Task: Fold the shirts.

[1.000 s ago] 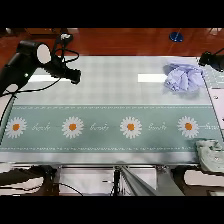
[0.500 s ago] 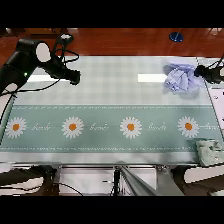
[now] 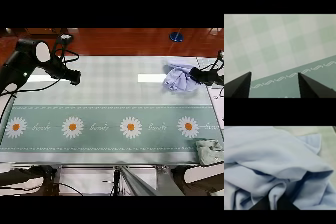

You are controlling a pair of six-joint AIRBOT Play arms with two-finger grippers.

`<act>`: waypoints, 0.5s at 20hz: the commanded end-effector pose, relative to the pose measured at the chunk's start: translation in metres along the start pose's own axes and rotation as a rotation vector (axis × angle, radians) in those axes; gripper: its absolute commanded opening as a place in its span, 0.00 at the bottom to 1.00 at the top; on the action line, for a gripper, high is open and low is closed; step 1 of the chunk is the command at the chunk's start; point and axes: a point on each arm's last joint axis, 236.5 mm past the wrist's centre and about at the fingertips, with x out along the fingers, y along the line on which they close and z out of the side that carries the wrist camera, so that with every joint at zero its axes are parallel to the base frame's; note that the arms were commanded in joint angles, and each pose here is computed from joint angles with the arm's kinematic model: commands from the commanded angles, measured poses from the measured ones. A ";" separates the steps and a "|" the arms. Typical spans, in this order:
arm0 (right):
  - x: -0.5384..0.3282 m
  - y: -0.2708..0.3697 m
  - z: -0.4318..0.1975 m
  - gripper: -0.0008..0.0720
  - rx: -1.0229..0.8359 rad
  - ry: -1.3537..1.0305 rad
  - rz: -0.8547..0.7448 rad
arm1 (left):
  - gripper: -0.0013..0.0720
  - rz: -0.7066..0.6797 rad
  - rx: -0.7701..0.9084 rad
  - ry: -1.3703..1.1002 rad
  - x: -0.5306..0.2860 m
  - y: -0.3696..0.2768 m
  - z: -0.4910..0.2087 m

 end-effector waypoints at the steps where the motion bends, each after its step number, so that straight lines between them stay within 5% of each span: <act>1: -0.045 0.042 0.040 0.06 -0.042 -0.115 0.119 | 1.00 0.002 0.002 -0.051 -0.017 0.000 0.013; 10: -0.398 0.197 0.144 0.06 -0.205 -0.704 0.500 | 1.00 -0.075 0.021 -0.484 -0.237 -0.028 0.063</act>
